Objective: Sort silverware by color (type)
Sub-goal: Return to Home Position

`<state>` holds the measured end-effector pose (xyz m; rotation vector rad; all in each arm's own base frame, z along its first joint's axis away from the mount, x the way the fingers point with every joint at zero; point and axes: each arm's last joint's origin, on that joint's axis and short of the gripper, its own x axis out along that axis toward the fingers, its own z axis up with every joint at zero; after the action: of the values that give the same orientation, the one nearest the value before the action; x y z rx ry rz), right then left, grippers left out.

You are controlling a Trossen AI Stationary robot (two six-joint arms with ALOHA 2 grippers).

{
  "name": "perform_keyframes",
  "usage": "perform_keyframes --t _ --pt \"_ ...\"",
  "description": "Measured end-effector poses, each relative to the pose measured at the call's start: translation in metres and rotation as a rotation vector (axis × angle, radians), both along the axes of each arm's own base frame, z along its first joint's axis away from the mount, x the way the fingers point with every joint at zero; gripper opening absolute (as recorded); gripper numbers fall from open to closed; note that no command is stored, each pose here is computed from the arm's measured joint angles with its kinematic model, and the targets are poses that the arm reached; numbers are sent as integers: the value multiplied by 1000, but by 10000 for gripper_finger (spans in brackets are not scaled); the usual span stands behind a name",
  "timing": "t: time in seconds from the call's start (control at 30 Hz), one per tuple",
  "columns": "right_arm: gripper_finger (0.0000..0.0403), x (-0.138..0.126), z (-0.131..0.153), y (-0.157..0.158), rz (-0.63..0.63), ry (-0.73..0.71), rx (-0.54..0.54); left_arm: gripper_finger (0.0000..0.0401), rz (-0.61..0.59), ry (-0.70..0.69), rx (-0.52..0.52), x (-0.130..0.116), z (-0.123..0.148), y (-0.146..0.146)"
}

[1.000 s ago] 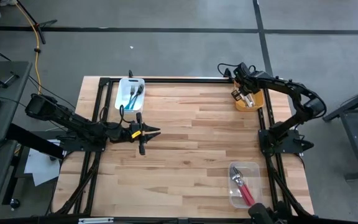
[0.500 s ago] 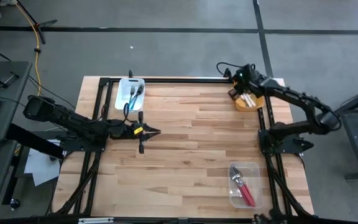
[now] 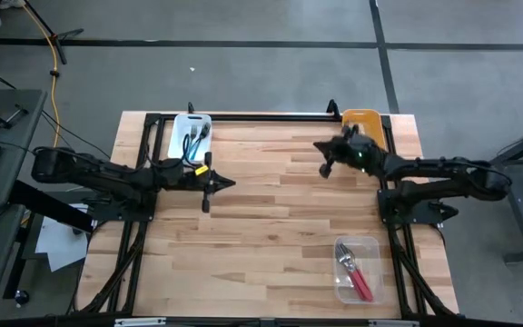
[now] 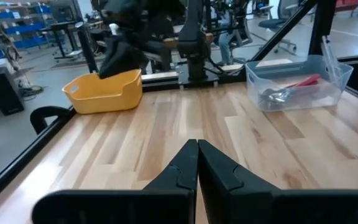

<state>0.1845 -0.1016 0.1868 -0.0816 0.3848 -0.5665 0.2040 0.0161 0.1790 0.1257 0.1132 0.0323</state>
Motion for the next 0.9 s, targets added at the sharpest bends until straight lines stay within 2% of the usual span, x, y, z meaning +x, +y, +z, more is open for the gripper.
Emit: perform_keyframes --t 0.23,0.4,0.53,0.8,0.9 --pt "1 -8 -26 41 117 -99 -152 1 2 15 11 -6 4 6" --pt "1 -29 -44 57 187 -184 -181 1 0 31 18 -14 9 6" --pt "1 -29 -44 63 222 -190 -188 0 -1 10 20 -22 10 5" --pt "0 -31 -35 67 237 -246 -209 0 37 -98 -16 -59 -14 5" --pt "0 -34 -32 67 235 -251 -215 0 58 -73 -22 -67 -17 6"
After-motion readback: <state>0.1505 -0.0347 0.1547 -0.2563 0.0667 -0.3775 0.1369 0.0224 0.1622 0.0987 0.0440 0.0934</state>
